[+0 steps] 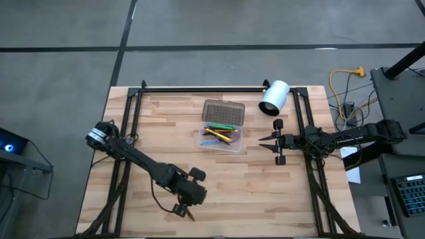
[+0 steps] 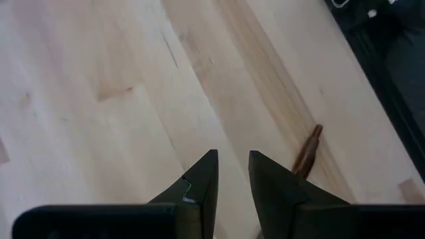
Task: Pick & place school supplies into a supply box
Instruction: Put the brown pen into the supply box
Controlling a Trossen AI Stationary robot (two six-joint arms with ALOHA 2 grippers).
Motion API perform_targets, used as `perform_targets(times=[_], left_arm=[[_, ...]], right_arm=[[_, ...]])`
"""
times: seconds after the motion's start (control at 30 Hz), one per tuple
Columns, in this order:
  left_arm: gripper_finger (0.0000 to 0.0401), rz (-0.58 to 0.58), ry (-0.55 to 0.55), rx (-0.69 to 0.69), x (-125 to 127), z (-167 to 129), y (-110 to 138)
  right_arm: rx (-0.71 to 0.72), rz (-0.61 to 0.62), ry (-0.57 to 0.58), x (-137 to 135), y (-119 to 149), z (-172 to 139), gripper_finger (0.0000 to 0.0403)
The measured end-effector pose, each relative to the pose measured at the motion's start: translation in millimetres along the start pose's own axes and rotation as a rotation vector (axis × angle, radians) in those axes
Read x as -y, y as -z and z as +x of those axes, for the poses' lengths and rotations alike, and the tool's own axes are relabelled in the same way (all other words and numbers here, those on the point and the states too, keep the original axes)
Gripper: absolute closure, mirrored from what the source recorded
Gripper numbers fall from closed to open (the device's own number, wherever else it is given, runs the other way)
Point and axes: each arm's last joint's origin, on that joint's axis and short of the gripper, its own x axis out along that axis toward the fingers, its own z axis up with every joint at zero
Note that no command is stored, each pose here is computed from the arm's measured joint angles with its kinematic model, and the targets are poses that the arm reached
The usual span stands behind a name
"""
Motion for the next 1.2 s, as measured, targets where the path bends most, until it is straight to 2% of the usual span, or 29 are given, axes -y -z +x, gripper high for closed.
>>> perform_targets(times=[0.27,0.43,0.87,1.07,1.2], left_arm=[[0.0332,0.049,0.023,-0.08,19,21,24],[0.0332,0.063,0.033,-0.047,24,32,35],[0.0332,0.103,0.056,0.05,41,30,28],[0.0332,0.131,0.058,-0.025,49,24,31],[0.0332,0.228,0.063,-0.037,52,24,32]], right_arm=[[0.0,0.0,0.0,0,0,0,0.033],[0.0,0.0,0.0,0,0,0,0.033],[0.001,0.0,0.0,0,0,0,0.033],[0.0,-0.002,0.0,0,0,0,0.033],[0.0,0.0,0.0,0,0,0,0.033]])
